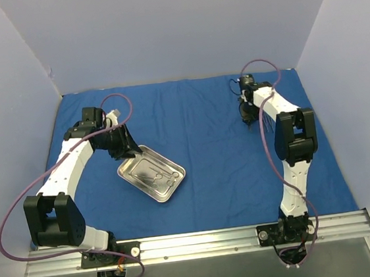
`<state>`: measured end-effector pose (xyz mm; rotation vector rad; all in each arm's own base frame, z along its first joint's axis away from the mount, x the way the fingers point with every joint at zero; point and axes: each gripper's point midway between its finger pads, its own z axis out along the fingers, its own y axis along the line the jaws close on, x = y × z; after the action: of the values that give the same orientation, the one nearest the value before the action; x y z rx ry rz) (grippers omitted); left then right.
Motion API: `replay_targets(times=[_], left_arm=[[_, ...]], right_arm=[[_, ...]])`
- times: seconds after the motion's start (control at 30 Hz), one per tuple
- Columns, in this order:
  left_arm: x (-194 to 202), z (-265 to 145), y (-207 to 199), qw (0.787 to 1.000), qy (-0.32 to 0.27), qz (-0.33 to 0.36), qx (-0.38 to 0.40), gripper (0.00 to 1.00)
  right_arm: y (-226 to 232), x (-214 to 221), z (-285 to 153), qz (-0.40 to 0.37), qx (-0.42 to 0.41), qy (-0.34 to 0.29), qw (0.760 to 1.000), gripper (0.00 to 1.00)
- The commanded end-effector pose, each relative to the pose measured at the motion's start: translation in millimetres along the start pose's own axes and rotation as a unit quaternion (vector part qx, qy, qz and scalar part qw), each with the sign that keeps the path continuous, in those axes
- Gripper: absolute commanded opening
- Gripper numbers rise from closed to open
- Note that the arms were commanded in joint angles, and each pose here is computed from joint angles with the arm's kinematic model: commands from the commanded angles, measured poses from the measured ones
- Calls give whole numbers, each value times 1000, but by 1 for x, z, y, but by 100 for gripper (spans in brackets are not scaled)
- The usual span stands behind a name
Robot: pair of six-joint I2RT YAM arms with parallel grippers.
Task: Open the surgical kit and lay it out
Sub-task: Pick up the medical item from the surgical kit, then adjust the medical item.
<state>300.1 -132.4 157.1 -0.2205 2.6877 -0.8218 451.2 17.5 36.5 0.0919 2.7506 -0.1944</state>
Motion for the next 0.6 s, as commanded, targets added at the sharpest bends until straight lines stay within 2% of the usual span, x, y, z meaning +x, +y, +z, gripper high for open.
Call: replay_targets(times=[0.0,0.07,0.13,0.17,0.3,0.43,0.57], left_arm=[[-30,-20,-35,997,-46,17,57,48],[-40,-25,-55,993,-54,17,102,51],[-48,-27,-70,989,-56,13,134,52],[-53,-30,-77,987,-62,16,145,52],[-65,-23,-89,984,-58,1,170,53],[-69,-16,-107,977,-62,-15,203,54],[-70,-7,-124,973,-66,-16,220,54]], right_arm=[[62,-25,-82,-43,-72,-68,994,0],[118,-24,-121,-80,-171,-100,977,0],[150,-18,-145,-96,-239,-112,960,0],[171,-15,-165,-104,-297,-119,942,0],[232,15,-217,-157,-403,-123,893,0],[265,34,-247,-182,-446,-127,867,0],[282,45,-258,-193,-466,-118,855,0]])
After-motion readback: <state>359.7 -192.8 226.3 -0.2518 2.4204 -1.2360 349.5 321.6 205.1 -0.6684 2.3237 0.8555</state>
